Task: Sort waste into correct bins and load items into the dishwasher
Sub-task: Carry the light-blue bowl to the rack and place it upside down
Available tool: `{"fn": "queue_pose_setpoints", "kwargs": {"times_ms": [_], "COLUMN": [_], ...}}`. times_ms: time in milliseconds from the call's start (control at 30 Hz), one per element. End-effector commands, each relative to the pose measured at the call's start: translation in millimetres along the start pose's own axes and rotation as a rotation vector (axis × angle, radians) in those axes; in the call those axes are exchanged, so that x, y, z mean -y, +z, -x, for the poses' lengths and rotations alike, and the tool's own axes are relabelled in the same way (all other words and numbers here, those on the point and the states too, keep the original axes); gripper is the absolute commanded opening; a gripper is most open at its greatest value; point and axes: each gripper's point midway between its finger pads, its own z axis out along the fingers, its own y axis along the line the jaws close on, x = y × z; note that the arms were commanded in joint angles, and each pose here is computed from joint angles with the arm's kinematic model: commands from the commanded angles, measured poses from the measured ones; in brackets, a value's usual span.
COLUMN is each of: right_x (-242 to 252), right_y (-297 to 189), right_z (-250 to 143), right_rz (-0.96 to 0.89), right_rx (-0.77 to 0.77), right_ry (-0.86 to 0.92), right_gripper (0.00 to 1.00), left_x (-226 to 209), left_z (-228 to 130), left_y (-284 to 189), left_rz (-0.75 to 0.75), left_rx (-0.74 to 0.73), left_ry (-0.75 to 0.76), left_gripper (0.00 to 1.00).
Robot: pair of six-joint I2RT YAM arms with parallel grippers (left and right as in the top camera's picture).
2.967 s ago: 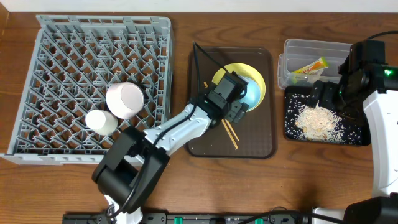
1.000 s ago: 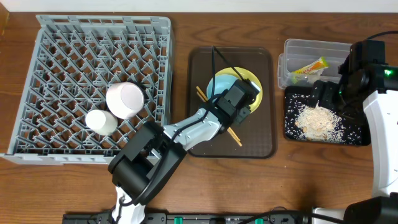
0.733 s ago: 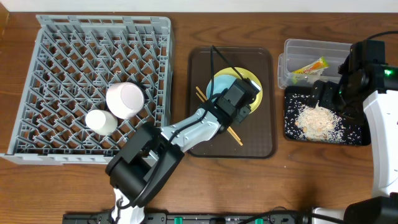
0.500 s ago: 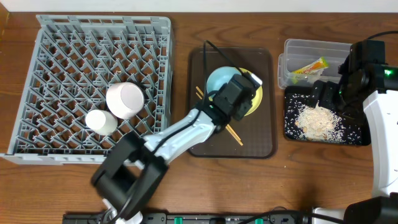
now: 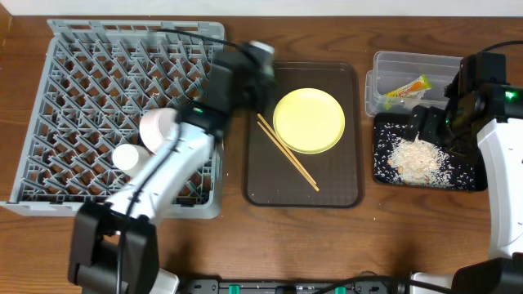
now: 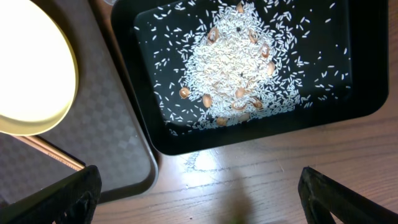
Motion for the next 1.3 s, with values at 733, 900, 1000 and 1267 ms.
{"fn": "queue_pose_setpoints", "kwargs": {"times_ms": [733,900,1000,1267], "right_x": [2.0,2.0,2.1,2.0], "right_y": [-4.2,-4.2,-4.2,-4.2], "right_z": [1.7,2.0,1.9,2.0], "right_rz": [0.0,0.0,0.0,0.0], "right_rx": [0.016,0.017,0.017,0.017], "right_ry": [0.019,0.019,0.019,0.02], "right_gripper": [0.99,0.99,0.99,0.99], "left_x": [-158.4,-175.1,-176.9,-173.4], "left_z": [23.0,24.6,25.8,31.0], "left_y": [-62.7,-63.2,-62.9,-65.7], "left_rz": [-0.353,-0.372,-0.389,-0.421], "left_rx": [0.169,0.194,0.196,0.197], "left_ry": [-0.67,-0.765,-0.8,-0.829], "left_gripper": [0.07,0.08,0.08,0.08]}}
